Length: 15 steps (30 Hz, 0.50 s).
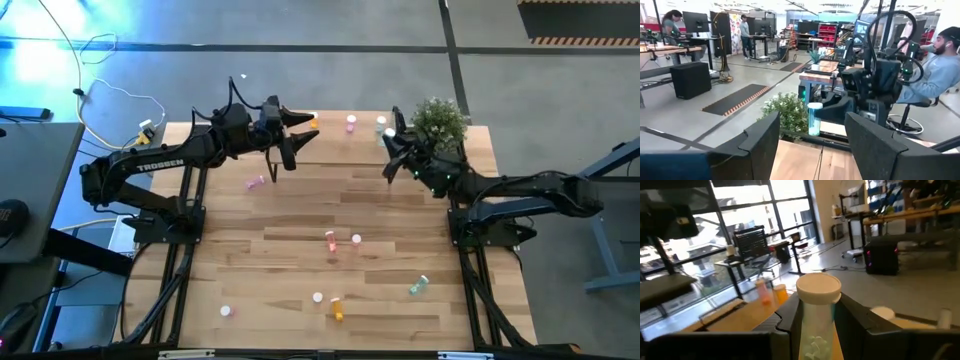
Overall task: Pick and place medicine bottles onto shelf by color
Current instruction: Put the top blue pill bottle on the shelf aligned with the other blue pill bottle
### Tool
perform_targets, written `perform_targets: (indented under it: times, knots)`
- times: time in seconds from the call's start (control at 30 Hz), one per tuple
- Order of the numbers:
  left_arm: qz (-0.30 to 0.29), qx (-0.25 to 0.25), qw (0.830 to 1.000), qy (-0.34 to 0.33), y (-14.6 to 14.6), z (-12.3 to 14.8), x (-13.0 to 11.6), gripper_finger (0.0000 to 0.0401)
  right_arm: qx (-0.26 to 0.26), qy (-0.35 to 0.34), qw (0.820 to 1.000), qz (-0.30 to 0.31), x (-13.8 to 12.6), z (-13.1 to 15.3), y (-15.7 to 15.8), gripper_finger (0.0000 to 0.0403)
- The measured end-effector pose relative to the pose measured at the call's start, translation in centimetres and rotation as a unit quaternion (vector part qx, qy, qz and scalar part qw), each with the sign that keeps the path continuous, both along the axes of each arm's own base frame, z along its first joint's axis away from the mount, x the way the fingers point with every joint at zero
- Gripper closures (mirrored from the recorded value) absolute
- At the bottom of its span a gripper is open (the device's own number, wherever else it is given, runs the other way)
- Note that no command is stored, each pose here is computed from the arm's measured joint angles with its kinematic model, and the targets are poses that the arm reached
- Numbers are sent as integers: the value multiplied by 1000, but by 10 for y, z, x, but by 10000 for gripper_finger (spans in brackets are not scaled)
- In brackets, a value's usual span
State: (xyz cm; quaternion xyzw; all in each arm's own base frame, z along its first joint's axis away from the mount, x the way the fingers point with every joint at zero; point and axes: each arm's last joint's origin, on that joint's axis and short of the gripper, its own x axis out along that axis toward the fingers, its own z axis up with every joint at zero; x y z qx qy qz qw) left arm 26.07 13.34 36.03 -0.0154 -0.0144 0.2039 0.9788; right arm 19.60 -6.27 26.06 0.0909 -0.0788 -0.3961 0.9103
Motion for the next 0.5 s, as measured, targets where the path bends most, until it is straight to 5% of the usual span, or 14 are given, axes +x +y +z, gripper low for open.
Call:
perform_targets:
  times: [0.5]
  knots:
    - [-8,22,1000,12,0,-1,0,186,-2,93,993,-78,25,-44,-12,320]
